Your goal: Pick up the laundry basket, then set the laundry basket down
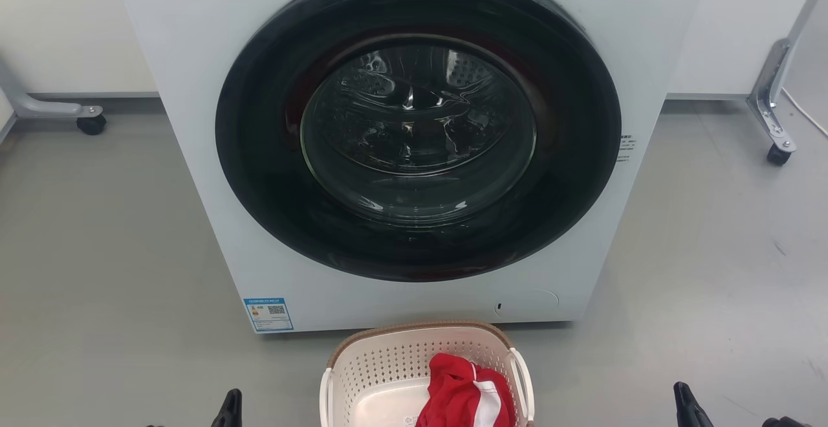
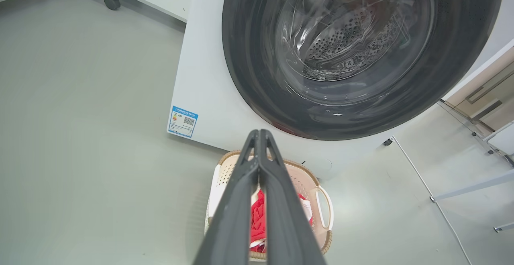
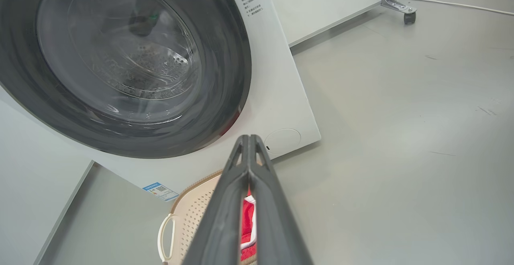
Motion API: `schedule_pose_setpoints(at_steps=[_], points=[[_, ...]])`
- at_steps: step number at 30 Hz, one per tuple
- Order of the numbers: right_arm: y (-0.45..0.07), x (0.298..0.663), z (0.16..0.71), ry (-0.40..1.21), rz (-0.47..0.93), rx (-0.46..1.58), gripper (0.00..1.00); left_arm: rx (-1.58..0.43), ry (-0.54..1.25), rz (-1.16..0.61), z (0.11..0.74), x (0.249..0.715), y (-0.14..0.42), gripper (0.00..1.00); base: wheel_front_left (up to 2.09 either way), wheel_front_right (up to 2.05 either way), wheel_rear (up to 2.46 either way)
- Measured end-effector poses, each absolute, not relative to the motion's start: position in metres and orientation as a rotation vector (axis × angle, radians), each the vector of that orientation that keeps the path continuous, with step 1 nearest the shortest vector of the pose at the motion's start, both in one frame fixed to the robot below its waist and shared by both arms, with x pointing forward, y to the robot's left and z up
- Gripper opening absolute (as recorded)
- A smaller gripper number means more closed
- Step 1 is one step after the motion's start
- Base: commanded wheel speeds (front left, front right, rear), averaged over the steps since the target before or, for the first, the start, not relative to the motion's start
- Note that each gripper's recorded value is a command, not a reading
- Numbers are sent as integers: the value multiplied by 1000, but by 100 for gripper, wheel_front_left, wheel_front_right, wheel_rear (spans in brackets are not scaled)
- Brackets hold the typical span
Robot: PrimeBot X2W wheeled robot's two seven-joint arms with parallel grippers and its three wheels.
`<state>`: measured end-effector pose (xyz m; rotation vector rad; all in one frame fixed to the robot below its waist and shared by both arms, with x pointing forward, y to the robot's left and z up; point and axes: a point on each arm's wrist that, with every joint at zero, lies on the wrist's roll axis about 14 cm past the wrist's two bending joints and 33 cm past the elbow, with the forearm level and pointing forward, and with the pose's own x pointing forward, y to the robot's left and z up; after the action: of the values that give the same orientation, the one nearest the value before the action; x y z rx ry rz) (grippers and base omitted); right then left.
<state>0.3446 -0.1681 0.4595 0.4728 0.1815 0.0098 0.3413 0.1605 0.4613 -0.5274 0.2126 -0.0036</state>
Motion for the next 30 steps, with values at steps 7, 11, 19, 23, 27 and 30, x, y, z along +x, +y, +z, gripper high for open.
schedule_pose_setpoints(at_steps=[7, 11, 19, 23, 27, 30], points=[[-172, 351, 461, 188, -12, 575, 0, -620, 231, 16, 458, 343, 163, 0, 0, 0, 0], [-175, 351, 460, 196, -26, 637, 0, -679, 230, 22, 459, 346, 166, 0, 0, 0, 0], [-179, 357, 461, 196, -47, 758, 0, -796, 236, 38, 457, 348, 169, 0, 0, 0, 0], [-181, 357, 459, 203, -59, 817, 0, -848, 226, 37, 461, 353, 170, 0, 0, 0, 0], [-183, 358, 459, 203, -70, 879, 0, -905, 230, 49, 459, 353, 172, 0, 0, 0, 0], [-183, 362, 462, 194, -68, 928, 0, -955, 233, 50, 458, 354, 172, 0, 0, 0, 0]])
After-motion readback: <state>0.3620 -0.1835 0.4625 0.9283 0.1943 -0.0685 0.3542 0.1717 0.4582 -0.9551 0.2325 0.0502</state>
